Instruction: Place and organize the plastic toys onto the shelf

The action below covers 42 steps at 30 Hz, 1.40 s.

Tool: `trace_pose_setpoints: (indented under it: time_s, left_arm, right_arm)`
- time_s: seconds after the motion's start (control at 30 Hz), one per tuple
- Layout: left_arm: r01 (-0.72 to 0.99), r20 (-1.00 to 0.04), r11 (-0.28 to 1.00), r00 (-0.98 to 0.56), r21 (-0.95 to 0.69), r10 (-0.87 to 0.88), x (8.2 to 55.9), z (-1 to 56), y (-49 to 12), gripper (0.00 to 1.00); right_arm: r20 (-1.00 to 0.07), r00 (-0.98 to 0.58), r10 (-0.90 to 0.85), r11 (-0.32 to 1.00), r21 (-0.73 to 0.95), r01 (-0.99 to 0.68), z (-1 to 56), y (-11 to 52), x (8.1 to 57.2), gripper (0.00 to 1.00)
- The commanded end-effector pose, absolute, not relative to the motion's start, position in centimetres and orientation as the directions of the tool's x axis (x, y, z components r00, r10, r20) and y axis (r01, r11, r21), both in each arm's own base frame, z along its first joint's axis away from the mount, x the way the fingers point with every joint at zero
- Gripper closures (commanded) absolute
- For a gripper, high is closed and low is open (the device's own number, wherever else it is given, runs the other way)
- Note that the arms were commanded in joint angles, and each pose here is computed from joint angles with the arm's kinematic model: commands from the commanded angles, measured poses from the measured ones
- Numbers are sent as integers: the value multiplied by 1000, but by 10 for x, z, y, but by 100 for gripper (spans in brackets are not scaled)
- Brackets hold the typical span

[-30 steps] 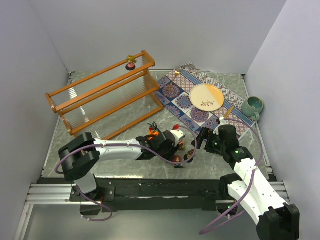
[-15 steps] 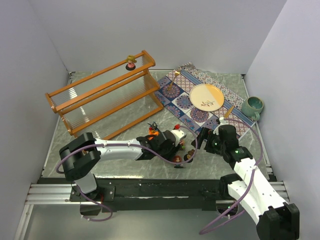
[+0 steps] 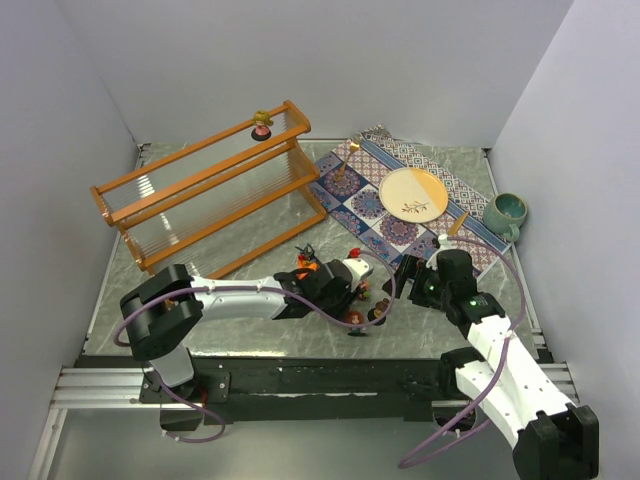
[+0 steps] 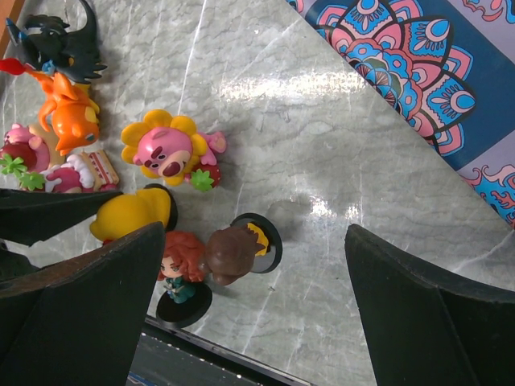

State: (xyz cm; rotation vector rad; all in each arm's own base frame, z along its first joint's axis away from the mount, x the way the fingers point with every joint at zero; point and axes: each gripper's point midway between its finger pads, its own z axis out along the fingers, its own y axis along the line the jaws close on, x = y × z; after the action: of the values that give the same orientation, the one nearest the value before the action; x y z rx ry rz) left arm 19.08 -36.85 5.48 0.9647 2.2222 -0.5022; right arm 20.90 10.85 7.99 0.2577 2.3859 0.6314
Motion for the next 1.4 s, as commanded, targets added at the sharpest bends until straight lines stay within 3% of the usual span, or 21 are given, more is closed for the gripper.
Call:
trace_pose_setpoints:
  time_s: [0.0, 0.5, 0.87, 1.1, 1.37]
  left_arm:
    - [704, -795, 705, -476, -88, 377, 214, 118, -380, 87]
    - [367, -867, 908, -498, -201, 9, 282, 276, -321, 99]
    - [153, -883, 960, -448, -232, -142, 334, 380, -236, 98]
    - [-25, -894, 987, -421, -160, -156, 367, 390, -175, 96]
    - [-114, -908, 981, -372, -158, -190, 405, 398, -117, 95]
  right_arm:
    - [-559, -762, 328, 864, 504, 2, 85, 111, 212, 0]
    - [-564, -756, 332, 869, 495, 12, 87, 108, 215, 0]
    - [-571, -751, 332, 873, 488, 15, 86, 107, 215, 0]
    - [-569, -755, 327, 876, 483, 16, 84, 106, 215, 0]
    - [-569, -754, 328, 876, 483, 16, 85, 106, 215, 0]
